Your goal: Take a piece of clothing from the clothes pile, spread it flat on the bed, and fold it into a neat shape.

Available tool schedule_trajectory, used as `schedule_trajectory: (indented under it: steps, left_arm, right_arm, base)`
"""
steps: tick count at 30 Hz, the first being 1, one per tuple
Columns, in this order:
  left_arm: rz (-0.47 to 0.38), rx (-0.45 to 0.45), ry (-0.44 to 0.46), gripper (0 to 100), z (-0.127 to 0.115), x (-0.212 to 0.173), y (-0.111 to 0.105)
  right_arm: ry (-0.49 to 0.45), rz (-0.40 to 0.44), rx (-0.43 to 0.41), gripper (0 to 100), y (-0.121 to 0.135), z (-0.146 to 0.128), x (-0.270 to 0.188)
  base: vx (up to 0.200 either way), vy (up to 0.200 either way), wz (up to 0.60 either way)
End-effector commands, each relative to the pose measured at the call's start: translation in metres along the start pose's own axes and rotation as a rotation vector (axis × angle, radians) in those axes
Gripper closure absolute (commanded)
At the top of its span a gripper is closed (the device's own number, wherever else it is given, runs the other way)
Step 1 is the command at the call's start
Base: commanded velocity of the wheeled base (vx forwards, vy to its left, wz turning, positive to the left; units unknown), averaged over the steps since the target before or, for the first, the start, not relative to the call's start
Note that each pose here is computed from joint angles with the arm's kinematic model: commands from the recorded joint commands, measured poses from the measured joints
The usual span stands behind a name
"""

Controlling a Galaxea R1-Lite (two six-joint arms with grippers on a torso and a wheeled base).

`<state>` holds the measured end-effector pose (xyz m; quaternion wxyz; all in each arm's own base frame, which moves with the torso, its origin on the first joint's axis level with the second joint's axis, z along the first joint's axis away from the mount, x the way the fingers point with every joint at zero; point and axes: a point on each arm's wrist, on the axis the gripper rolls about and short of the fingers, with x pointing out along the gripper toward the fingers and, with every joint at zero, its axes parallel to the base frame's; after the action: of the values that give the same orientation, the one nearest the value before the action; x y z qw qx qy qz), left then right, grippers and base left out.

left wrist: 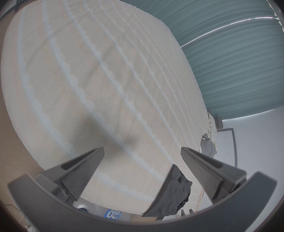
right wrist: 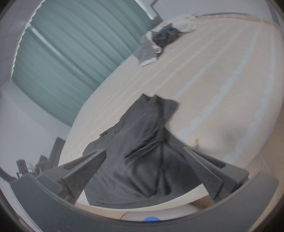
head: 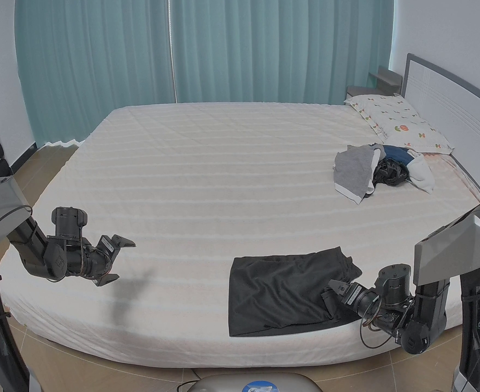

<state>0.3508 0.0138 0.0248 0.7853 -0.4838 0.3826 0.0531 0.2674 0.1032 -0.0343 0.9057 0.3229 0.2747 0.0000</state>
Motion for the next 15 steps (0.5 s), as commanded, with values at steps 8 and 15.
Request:
schedule_trajectory:
  steps: [8,15]
  left_arm:
    - [0.014,0.000,0.005,0,-0.002,0.004,0.003]
    - [0.014,0.000,0.005,0,-0.002,0.004,0.003]
  right_arm:
    - [-0.020,0.003,-0.207,0,0.011,-0.006,0.009]
    - [0.024,-0.033,-0.231,0,0.007,-0.015,0.022]
  base:
    - [0.000,0.000,0.00]
    - [0.000,0.000,0.00]
